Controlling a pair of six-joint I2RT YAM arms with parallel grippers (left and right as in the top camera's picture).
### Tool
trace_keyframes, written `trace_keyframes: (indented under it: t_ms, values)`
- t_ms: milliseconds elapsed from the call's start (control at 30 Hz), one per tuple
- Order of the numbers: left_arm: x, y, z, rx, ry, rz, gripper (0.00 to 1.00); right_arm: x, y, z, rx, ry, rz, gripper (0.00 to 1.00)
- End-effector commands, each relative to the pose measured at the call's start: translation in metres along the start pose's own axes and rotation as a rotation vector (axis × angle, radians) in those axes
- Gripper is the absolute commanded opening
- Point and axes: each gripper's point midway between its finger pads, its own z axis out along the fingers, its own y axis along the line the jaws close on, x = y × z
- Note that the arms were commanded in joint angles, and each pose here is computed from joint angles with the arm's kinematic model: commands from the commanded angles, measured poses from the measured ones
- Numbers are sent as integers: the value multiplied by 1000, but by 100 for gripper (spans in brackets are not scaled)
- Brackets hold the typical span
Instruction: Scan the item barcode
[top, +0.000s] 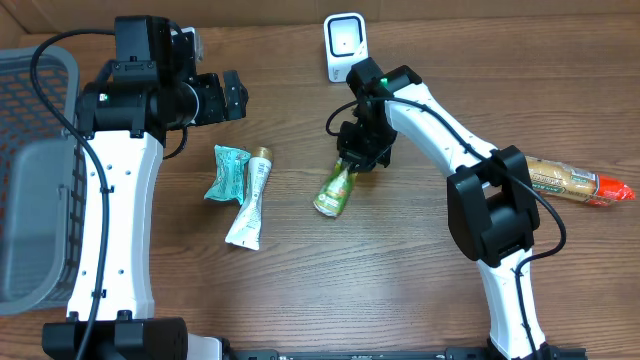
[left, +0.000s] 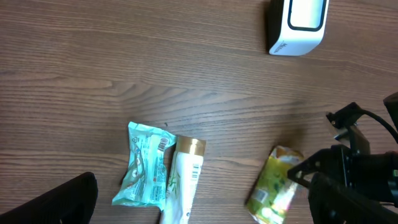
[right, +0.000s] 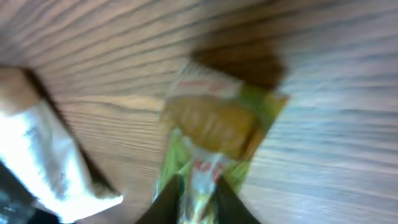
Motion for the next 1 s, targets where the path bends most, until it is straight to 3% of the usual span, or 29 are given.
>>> trace_keyframes:
  t_ms: [0, 67, 267, 467, 700, 967]
  values:
    - [-3, -3, -3, 11, -12, 27, 100, 9, 14, -1, -34, 20, -109, 52]
    - [-3, -3, -3, 11, -12, 27, 100, 1, 3, -6, 31, -21, -130, 57]
    - [-3, -3, -3, 11, -12, 27, 100, -40, 4, -34, 145, -219, -374, 56]
    - [-3, -3, -3, 11, -12, 27, 99, -74, 15, -42, 165, -376, -436, 55]
    - [-3, -3, -3, 11, -12, 27, 100, -59, 30, -24, 42, -293, -445, 50]
    - [-3, -3, -3, 11, -12, 27, 100, -43, 25, -13, 45, -227, -416, 47]
